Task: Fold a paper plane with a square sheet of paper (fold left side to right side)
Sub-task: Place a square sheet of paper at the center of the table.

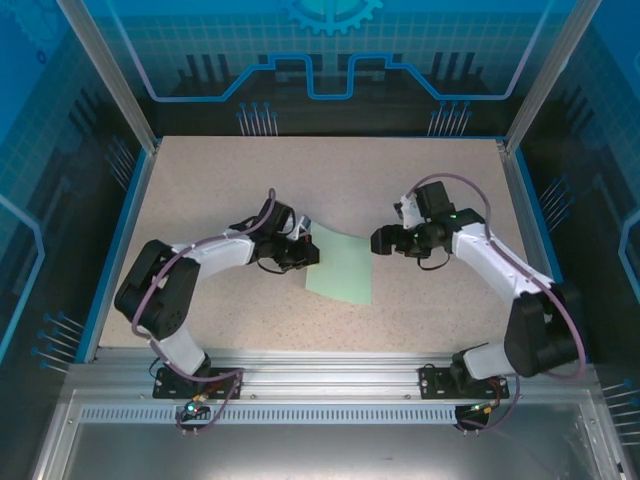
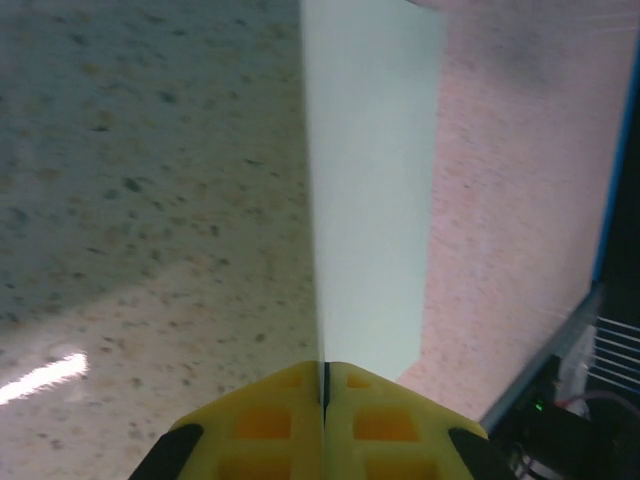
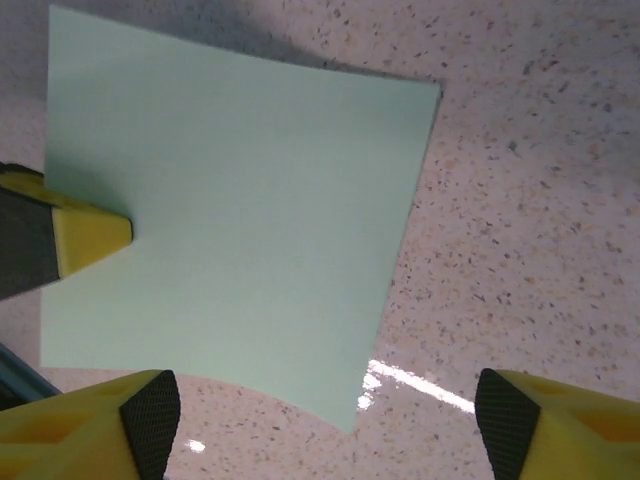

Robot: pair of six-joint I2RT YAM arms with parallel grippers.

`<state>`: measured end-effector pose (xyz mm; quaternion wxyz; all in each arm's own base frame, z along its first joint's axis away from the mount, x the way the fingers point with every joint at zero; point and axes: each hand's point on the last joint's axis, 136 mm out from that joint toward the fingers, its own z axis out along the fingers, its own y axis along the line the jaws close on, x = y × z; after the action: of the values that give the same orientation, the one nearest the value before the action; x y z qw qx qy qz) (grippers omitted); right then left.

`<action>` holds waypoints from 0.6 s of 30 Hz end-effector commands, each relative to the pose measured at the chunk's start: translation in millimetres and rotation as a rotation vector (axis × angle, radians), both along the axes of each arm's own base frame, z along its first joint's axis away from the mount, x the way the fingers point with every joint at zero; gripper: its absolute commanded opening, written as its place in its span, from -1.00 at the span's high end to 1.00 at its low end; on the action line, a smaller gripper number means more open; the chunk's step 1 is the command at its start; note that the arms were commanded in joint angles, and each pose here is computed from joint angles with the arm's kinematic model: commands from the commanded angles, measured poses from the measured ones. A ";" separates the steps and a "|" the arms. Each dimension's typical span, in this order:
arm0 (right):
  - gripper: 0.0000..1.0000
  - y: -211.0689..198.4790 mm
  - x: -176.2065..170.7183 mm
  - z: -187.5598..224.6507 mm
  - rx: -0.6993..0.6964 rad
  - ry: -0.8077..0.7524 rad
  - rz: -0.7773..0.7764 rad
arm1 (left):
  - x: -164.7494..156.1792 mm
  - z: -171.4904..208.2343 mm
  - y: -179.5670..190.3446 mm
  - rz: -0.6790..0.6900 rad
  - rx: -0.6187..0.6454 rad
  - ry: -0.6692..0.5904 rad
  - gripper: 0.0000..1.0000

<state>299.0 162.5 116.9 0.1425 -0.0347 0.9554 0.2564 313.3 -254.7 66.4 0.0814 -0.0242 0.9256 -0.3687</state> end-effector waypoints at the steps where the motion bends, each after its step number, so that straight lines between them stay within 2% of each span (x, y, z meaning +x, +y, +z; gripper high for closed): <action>1: -0.37 24.2 10.4 -9.2 0.073 -0.001 0.041 | 13.7 1.2 6.2 0.021 0.108 -0.009 0.93; 4: -0.06 41.1 21.6 -28.5 0.143 0.049 0.022 | 17.3 -1.7 11.5 0.022 0.171 0.012 0.90; 8: 0.19 51.9 34.2 -61.2 0.104 0.106 0.018 | 19.6 -3.4 12.5 0.019 0.195 0.033 0.87; 15: 0.34 60.2 30.6 -101.7 0.040 0.189 0.031 | 19.2 -3.0 7.7 0.000 0.197 0.043 0.70; 18: 0.36 54.2 24.3 -110.8 -0.016 0.208 0.030 | 20.6 2.6 0.5 -0.007 0.169 0.035 0.47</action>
<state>326.1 217.1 17.7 0.0470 -0.0214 0.9591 0.2784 332.6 -245.6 59.2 0.0658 -0.0337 0.9565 -0.2822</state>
